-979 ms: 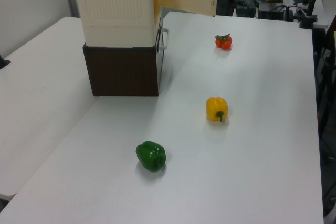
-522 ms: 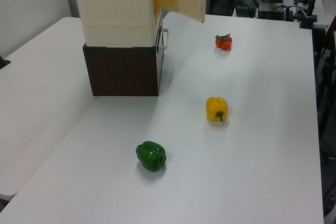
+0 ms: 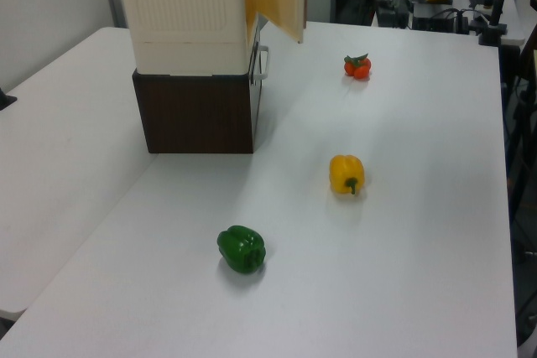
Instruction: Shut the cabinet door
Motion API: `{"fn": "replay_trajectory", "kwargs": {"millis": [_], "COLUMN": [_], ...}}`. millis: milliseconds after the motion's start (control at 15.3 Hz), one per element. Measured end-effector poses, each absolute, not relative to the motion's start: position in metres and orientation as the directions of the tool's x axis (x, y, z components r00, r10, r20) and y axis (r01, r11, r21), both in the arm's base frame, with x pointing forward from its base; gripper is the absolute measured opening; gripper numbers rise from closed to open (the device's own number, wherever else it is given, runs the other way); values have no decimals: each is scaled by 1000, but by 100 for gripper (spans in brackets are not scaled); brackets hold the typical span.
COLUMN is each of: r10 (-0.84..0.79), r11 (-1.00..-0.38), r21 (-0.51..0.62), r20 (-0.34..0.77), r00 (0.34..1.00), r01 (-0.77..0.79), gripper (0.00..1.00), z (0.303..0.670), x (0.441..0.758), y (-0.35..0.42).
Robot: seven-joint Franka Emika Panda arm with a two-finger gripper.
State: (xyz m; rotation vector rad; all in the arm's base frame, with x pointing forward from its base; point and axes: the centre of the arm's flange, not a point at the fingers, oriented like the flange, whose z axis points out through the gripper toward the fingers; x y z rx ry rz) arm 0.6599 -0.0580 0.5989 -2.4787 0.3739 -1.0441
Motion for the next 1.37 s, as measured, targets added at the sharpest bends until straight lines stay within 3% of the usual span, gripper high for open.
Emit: {"fn": "replay_trajectory", "kwargs": {"millis": [522,1370], "r10": [-393,-384], "r11": [-891,-908], "r21": [-450,-414], "r20": [706,771], "r00": [589,508], "r01": [-54,-60], "gripper": [1,1], "z": [596,564], "x": [677,699], "y": [-33,-6]}}
